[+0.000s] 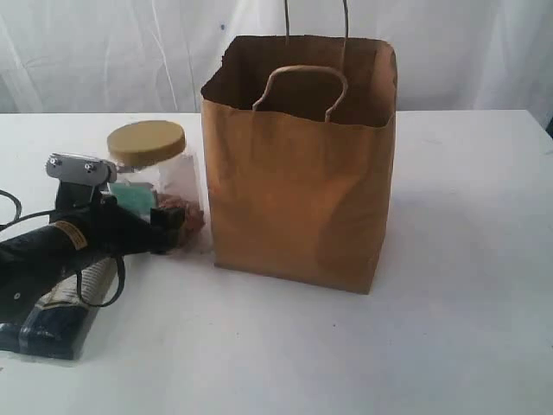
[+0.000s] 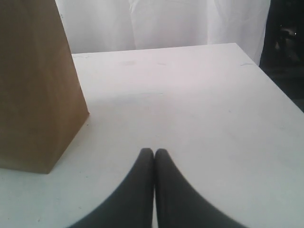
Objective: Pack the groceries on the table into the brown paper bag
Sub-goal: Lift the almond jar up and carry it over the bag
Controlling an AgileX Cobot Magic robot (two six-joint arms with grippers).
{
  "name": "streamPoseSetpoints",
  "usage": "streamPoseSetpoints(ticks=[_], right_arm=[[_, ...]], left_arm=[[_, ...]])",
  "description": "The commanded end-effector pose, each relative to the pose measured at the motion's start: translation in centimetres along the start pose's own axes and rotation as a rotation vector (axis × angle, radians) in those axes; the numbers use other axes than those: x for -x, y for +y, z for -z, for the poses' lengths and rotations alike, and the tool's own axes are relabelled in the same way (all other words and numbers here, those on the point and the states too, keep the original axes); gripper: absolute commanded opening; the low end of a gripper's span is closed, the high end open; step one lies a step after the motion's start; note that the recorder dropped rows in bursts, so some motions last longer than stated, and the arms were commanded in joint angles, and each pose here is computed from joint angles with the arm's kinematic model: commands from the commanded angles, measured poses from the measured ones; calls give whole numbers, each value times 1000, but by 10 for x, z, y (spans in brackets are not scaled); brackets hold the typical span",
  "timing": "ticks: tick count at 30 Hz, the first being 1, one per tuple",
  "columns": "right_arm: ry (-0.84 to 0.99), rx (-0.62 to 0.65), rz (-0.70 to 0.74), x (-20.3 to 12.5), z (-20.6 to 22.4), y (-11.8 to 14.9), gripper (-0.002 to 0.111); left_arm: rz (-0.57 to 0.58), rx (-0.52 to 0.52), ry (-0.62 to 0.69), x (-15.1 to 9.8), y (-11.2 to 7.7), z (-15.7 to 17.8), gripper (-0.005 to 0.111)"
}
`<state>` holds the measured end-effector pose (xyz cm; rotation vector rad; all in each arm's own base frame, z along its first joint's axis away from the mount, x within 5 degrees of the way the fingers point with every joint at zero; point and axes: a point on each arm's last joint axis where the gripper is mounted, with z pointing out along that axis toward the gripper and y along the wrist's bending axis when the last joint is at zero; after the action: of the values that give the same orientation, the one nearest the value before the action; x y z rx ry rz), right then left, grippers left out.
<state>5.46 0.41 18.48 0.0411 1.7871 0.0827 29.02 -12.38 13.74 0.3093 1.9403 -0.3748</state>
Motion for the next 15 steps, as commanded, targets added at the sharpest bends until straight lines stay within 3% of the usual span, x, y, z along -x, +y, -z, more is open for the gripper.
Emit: streamPoseSetpoints(ticks=[1,7,12,15], right_arm=[[-15,-3,-16,2,0,0,0],[-15,-3,-16,2,0,0,0],[-15,-3,-16,2,0,0,0],[-15,-3,-16,2,0,0,0]], left_arm=[[57,-32,-193,38,-6,17,0],[38,-14,-144,56,-8,38,0],[-79,9,-59,62,-9,53,0],[-85,19,-4,62,-9,60,0]])
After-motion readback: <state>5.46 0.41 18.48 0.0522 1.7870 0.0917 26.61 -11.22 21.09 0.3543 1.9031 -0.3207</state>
